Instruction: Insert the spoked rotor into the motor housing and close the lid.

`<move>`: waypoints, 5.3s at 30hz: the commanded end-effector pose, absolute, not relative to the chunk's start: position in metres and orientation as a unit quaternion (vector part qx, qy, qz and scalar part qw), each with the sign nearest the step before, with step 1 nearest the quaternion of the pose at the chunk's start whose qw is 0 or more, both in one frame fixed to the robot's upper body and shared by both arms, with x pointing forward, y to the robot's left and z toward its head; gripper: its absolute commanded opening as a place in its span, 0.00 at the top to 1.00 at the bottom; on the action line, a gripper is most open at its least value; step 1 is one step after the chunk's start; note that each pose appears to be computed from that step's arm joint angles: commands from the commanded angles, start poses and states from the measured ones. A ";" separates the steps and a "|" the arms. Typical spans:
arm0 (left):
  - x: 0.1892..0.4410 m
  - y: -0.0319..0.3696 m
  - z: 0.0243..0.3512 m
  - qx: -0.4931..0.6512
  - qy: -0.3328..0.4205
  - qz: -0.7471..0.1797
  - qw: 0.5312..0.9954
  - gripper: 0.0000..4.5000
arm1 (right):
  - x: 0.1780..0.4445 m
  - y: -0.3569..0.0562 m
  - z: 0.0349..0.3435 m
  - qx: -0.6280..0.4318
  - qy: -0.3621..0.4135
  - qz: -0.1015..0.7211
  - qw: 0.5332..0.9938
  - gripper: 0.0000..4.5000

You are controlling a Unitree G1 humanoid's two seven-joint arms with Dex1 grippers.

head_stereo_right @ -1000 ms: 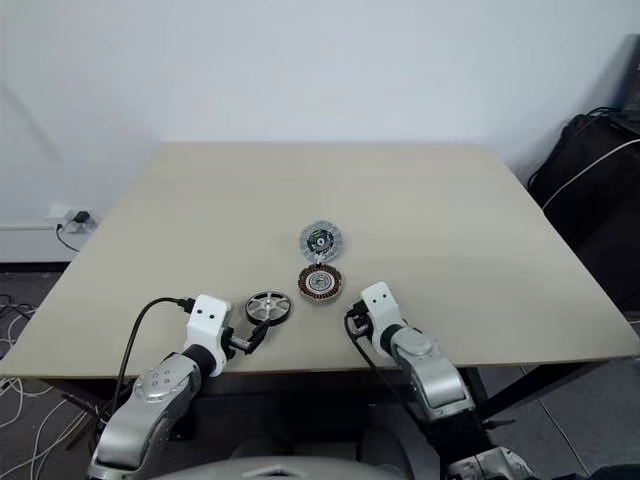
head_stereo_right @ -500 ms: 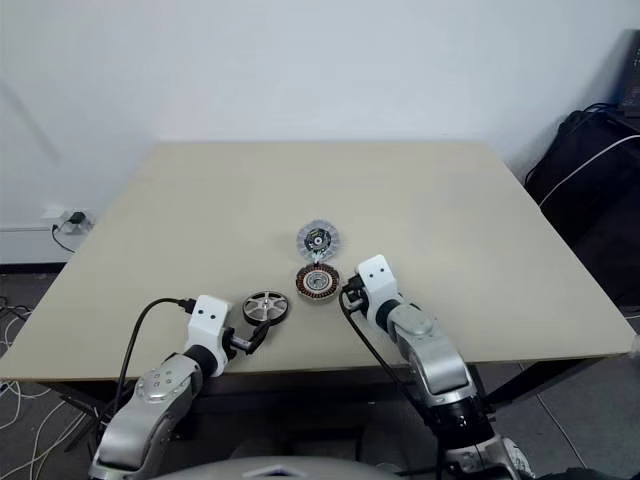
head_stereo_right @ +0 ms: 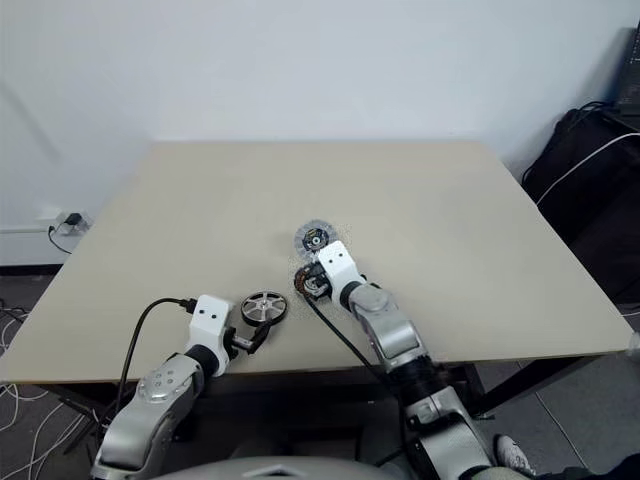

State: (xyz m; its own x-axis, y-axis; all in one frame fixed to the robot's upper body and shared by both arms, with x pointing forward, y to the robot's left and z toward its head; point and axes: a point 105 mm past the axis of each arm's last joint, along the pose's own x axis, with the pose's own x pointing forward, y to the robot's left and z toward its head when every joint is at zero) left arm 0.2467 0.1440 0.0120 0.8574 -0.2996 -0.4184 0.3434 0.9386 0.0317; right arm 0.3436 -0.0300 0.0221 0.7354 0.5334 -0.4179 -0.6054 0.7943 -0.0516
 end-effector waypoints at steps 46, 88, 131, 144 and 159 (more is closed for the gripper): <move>0.252 0.142 0.022 0.051 0.184 -0.162 0.968 0.00 | 0.349 -0.013 0.020 -0.072 0.191 0.358 0.911 0.33; 0.249 0.145 0.021 0.047 0.188 -0.152 0.969 0.00 | 0.359 -0.016 0.021 -0.145 0.196 0.326 0.913 1.00; 0.248 0.145 0.021 0.044 0.185 -0.152 0.970 0.00 | 0.357 -0.027 0.031 -0.090 0.163 0.324 0.928 1.00; 0.248 0.155 0.024 0.025 0.170 -0.117 0.978 0.00 | 0.349 -0.027 0.046 -0.076 0.140 0.333 0.929 1.00; 0.248 0.153 0.024 0.021 0.171 -0.116 0.978 0.00 | 0.360 -0.018 0.019 -0.110 0.188 0.326 0.920 1.00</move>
